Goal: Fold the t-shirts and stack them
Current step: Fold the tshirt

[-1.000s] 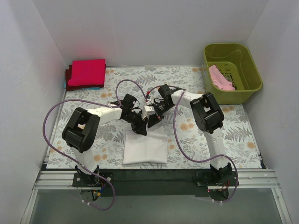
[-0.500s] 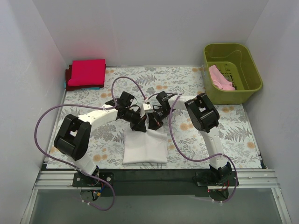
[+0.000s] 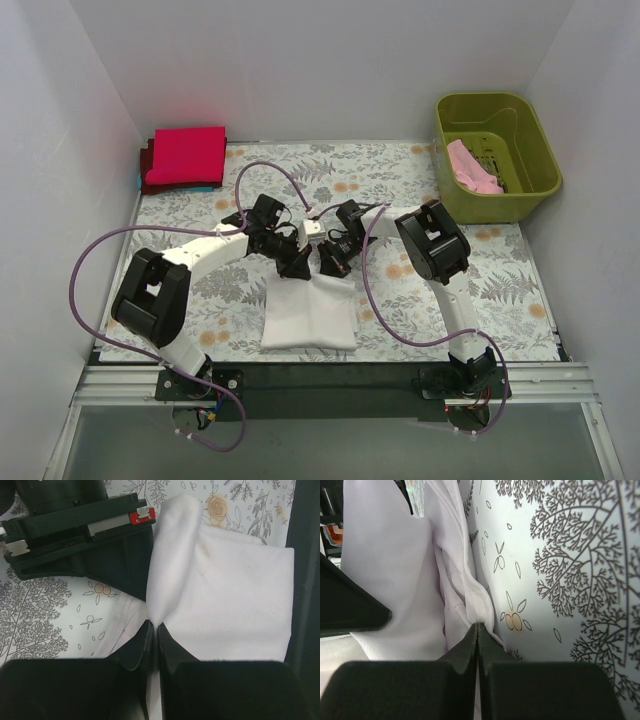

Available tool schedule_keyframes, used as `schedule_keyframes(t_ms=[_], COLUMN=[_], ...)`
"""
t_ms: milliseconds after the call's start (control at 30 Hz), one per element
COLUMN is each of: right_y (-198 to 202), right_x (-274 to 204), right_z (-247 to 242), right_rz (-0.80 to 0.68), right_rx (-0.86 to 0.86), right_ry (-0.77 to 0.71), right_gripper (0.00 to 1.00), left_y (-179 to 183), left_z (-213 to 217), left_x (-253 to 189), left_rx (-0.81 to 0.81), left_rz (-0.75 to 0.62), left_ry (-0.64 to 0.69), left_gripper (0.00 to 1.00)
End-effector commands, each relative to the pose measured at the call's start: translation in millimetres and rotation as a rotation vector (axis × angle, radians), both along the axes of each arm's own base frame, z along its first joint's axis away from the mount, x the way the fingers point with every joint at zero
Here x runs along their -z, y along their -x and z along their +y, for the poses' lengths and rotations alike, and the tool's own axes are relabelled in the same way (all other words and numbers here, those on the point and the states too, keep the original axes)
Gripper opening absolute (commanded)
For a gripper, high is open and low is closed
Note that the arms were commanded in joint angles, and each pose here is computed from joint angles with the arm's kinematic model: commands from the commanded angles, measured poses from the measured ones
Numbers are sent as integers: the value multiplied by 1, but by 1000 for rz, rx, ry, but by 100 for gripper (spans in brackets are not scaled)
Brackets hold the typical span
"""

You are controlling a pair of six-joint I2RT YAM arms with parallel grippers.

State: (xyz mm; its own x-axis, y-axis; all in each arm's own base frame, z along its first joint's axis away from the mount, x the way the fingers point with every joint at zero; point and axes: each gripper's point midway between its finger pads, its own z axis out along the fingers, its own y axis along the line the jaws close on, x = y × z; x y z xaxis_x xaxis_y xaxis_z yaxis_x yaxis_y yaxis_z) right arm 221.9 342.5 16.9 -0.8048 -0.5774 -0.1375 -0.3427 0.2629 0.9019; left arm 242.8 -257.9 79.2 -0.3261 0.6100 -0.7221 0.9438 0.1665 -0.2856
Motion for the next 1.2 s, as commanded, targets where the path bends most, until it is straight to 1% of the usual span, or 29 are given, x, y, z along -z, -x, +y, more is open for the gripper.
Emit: schedule_keyframes(t_ms=[0,267,333,500,567,633,667,700,767,800,867,900,933,1000,1067,1133,1167], right_y=[3,2,2,0,-6,-11,-16,-22,-31,-40,-53,-60,-71,-88,-101,-113,-120], right_x=[34,34,34,29,22,16,10,6,-6,-14,-24,-30,-39,-51,-64,-70,-72], right_z=[-15,-15,-15,-15,-15,-14,-13,-13,-11,-9,-9,-9,-7,-11,-16,-30,-40], right_rz=[-100,-106,-106,-127,-161,-191,-216,-245,-302,-337,-414,-449,-503,-571,-616,-621,-632], right_rx=[-33,-35,-34,-35,-33,-28,-25,-22,-26,-26,-30,-28,-31,-18,-9,19,33], right_ry=[102,102,102,104,104,111,109,120,117,127,136,134,126,131,125,126,132], right_gripper=[1,1,1,2,4,11,13,20,28,34,42,53,57,64,65,65,65], left_y=[-25,-37,-37,-43,-45,-48,-49,-49,-52,-51,-54,-54,-52,-52,-52,-46,-46], left_z=[1,0,2,8,9,11,10,11,10,10,8,10,9,14,22,30,36], left_x=[-26,-23,-17,-3,-2,-4,-8,-9,-18,-23,-34,-39,-44,-58,-66,-69,-68], left_rx=[-15,1,-4,-10,-15,-27,-31,-36,-38,-38,-43,-45,-74,-109,-174,-207,-249], left_rz=[-111,-145,-140,-180,-191,-209,-217,-218,-235,-237,-251,-256,-227,-218,-170,-119,-79], left_ry=[37,33,21,-17,-21,-29,-26,-25,-15,-12,-3,-1,4,13,22,16,15], left_gripper=[0,0,0,0,9,16,18,19,23,24,25,25,25,25,27,31,32])
